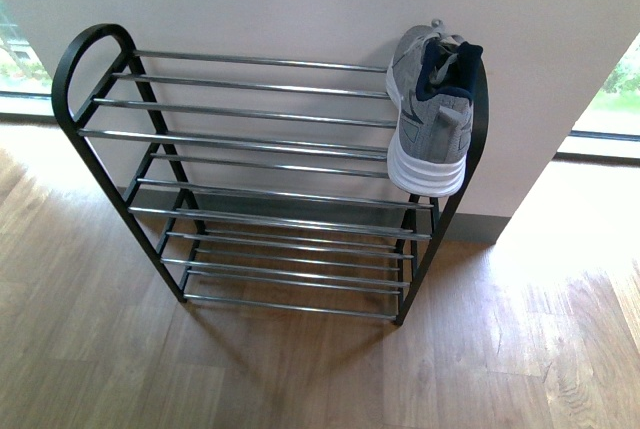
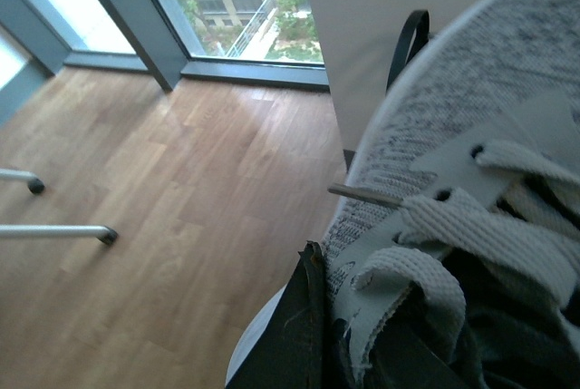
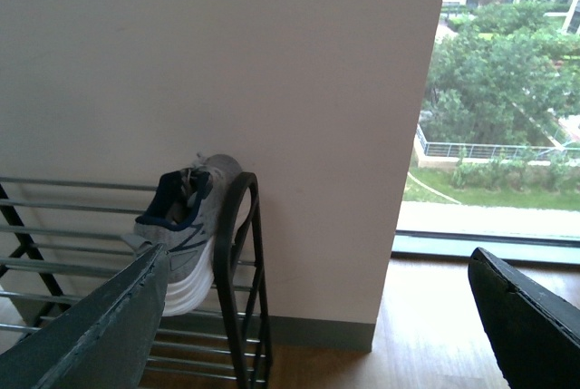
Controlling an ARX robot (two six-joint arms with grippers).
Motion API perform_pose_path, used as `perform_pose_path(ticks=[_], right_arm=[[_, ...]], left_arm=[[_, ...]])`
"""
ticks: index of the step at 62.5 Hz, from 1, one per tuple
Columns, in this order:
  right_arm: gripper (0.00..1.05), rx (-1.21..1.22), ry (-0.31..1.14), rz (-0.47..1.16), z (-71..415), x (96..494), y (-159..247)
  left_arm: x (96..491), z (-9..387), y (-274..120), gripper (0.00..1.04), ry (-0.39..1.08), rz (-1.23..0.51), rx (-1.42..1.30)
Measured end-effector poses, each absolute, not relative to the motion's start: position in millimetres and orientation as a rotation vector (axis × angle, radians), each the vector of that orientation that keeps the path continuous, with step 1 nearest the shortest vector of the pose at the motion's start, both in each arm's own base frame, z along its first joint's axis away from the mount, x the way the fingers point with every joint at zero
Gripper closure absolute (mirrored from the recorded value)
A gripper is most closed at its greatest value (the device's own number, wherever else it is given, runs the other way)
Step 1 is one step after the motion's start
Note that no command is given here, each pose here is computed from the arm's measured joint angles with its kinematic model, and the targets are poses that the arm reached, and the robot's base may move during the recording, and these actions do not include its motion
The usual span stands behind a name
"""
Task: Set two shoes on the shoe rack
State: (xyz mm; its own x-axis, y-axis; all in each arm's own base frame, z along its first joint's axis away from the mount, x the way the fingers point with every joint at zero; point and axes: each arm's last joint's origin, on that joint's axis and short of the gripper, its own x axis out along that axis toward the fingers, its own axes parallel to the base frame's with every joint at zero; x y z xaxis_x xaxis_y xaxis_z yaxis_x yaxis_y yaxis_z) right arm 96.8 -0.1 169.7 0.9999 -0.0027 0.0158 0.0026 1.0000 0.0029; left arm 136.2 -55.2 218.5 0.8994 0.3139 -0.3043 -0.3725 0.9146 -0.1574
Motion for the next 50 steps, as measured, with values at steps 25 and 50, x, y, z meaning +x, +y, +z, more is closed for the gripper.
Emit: perform_pose_path(ticks=[25, 50], right_arm=[[0.09, 0.003, -0.016, -0.003, 170, 97, 0], [0.09, 0.003, -0.016, -0.003, 170, 97, 0]], left_arm=[[260, 201, -97, 1.04, 0.521, 0.227, -0.556], [371, 159, -155, 1.04, 0.791, 0.125, -0.63]])
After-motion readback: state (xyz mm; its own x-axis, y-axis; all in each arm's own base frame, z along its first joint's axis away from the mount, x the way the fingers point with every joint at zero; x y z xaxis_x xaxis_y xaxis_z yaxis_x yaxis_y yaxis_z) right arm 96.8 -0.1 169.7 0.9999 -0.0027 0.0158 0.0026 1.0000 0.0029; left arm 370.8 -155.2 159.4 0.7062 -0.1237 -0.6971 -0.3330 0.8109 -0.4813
